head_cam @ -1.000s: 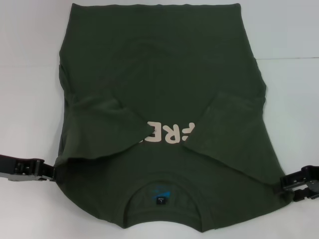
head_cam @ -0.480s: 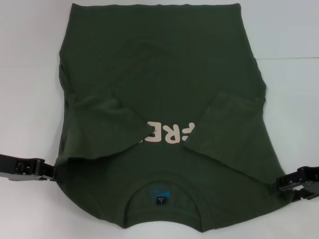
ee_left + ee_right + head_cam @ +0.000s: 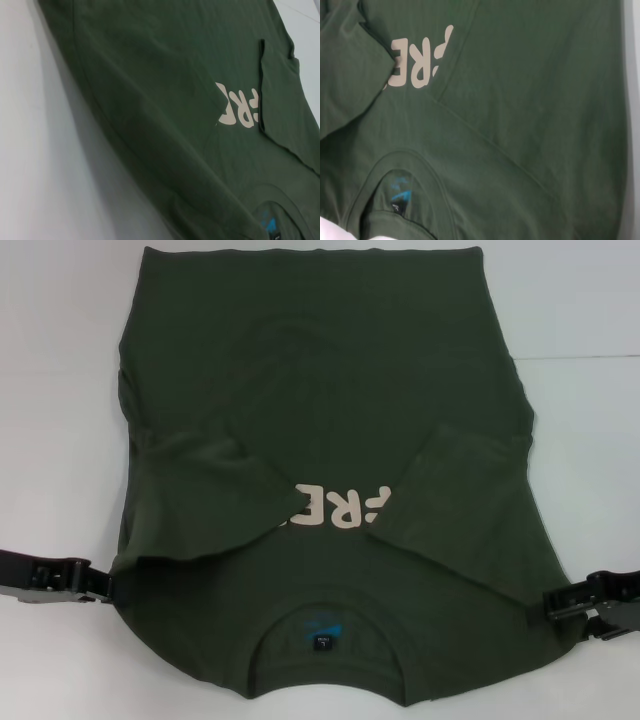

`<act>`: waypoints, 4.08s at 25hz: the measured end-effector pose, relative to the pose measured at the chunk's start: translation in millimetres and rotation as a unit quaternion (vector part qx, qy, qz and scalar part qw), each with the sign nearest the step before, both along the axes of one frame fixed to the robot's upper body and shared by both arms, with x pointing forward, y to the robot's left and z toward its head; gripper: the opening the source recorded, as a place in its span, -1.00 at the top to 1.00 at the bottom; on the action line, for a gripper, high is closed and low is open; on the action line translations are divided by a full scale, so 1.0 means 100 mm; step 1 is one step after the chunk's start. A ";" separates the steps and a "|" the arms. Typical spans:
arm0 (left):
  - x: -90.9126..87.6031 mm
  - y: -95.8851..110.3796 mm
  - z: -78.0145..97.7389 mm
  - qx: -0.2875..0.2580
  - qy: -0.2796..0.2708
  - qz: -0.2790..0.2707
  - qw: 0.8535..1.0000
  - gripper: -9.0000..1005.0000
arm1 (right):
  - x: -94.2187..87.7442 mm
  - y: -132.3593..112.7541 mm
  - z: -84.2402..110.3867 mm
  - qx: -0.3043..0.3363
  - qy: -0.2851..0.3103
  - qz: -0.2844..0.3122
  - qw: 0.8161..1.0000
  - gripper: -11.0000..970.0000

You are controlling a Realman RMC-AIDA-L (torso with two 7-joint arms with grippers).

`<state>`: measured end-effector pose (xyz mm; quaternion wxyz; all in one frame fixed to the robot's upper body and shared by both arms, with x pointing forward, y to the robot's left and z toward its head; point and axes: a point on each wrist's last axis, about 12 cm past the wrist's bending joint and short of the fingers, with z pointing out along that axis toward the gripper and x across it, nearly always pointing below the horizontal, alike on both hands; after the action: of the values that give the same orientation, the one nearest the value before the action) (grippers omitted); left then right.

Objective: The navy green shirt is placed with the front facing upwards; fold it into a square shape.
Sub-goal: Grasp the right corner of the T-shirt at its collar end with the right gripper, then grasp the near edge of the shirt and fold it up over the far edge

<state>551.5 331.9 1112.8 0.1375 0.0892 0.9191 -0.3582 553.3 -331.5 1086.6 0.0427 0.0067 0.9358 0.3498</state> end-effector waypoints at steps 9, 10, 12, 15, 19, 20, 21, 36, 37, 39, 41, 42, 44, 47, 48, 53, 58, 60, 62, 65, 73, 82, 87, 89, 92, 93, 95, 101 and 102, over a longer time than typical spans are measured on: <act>0.00 0.00 0.00 0.000 -0.001 -0.001 1.000 0.88 | 0.00 0.00 -0.01 0.000 0.000 -0.001 1.000 -0.58; 0.00 0.00 0.00 0.000 -0.001 -0.001 1.000 0.88 | 0.00 0.00 -0.01 0.000 0.000 -0.001 1.000 -0.58; 0.00 0.00 0.00 0.000 -0.001 -0.001 1.000 0.88 | 0.00 -0.01 -0.02 -0.001 0.000 -0.004 1.000 -0.57; 0.00 0.00 0.00 0.000 -0.001 -0.001 1.000 0.88 | 0.01 -0.02 -0.02 -0.004 -0.003 -0.010 1.000 -0.57; 0.00 0.00 0.00 -0.001 -0.001 0.000 1.000 0.88 | 0.01 -0.03 -0.02 -0.009 -0.005 -0.013 1.000 -0.50; 0.00 0.00 0.00 -0.001 -0.001 0.000 1.000 0.88 | 0.01 -0.03 -0.03 -0.011 -0.005 -0.012 1.000 -0.44; 0.00 0.00 0.00 -0.001 -0.001 0.000 1.000 0.88 | 0.01 -0.03 -0.03 -0.012 -0.004 -0.012 1.000 -0.38; 0.00 0.00 -0.01 -0.002 -0.001 0.001 1.000 0.88 | 0.03 -0.01 -0.04 -0.021 -0.008 0.000 1.000 0.83; 0.00 0.00 -0.01 -0.003 -0.001 0.001 1.000 0.88 | 0.03 -0.01 -0.04 -0.021 -0.010 0.001 1.000 0.84; -0.01 0.00 -0.01 -0.004 -0.001 0.000 1.000 0.88 | 0.02 -0.02 -0.04 -0.018 -0.019 0.003 1.000 0.87; -0.01 0.01 -0.01 -0.005 -0.003 0.002 1.000 0.88 | 0.02 -0.03 -0.03 -0.010 -0.030 0.006 0.999 0.89; -0.01 0.01 -0.01 -0.006 -0.004 0.003 1.000 0.88 | 0.01 -0.04 -0.03 -0.006 -0.036 0.009 0.999 0.89; -0.01 0.02 -0.01 -0.006 -0.003 0.003 1.000 0.88 | -0.02 -0.04 -0.02 0.009 -0.048 0.017 0.999 0.89; -0.03 0.03 -0.01 -0.008 0.000 0.002 1.000 0.88 | -0.07 -0.05 0.00 0.033 -0.062 0.028 0.997 0.89; -0.03 0.03 -0.01 -0.009 0.001 0.002 1.000 0.87 | -0.09 -0.07 0.01 0.041 -0.068 0.029 0.996 0.89; -0.08 0.04 -0.01 -0.017 0.011 -0.007 1.000 0.87 | -0.18 -0.16 0.05 0.070 -0.083 0.034 0.994 0.89; -0.13 0.05 0.00 -0.024 0.020 -0.017 0.999 0.87 | -0.27 -0.19 0.08 0.092 -0.088 0.050 0.991 0.89; -0.16 0.05 0.02 -0.029 0.026 -0.027 0.999 0.87 | -0.31 -0.19 0.08 0.100 -0.084 0.061 0.989 0.89; -0.20 0.05 0.02 -0.036 0.035 -0.037 0.998 0.87 | -0.36 -0.19 0.07 0.106 -0.078 0.072 0.989 0.89; -0.28 0.06 0.04 -0.048 0.051 -0.055 0.996 0.87 | -0.44 -0.20 0.06 0.117 -0.070 0.083 0.987 0.89; -0.43 0.10 0.07 -0.082 0.070 -0.076 0.991 0.87 | -0.58 -0.26 0.06 0.134 -0.066 0.093 0.984 0.89; -0.40 0.28 0.14 -0.114 0.012 -0.013 0.993 0.87 | -0.48 -0.31 0.16 0.161 -0.115 0.052 0.979 0.89; -0.32 0.35 0.15 -0.141 -0.041 0.038 0.988 0.87 | -0.38 -0.39 0.23 0.178 -0.153 -0.007 0.972 0.89; -0.27 0.36 0.14 -0.148 -0.059 0.056 0.986 0.87 | -0.33 -0.40 0.26 0.182 -0.170 -0.028 0.968 0.89; -0.21 0.36 0.12 -0.156 -0.082 0.081 0.981 0.87 | -0.25 -0.42 0.29 0.189 -0.197 -0.059 0.960 0.89; -0.19 0.36 0.11 -0.162 -0.093 0.092 0.978 0.87 | -0.22 -0.42 0.29 0.190 -0.208 -0.072 0.957 0.89; -0.16 0.38 0.09 -0.171 -0.112 0.115 0.972 0.87 | -0.17 -0.42 0.28 0.193 -0.223 -0.095 0.951 0.89; -0.10 0.40 0.02 -0.195 -0.161 0.182 0.950 0.87 | -0.03 -0.38 0.20 0.186 -0.256 -0.147 0.937 0.89; -0.09 0.38 -0.01 -0.198 -0.166 0.188 0.948 0.87 | 0.00 -0.36 0.18 0.182 -0.261 -0.152 0.936 0.89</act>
<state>542.9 370.3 1112.1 0.3679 -0.0560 0.7937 -0.4812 552.9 -367.8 1104.8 0.3362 0.0644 0.8000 0.4928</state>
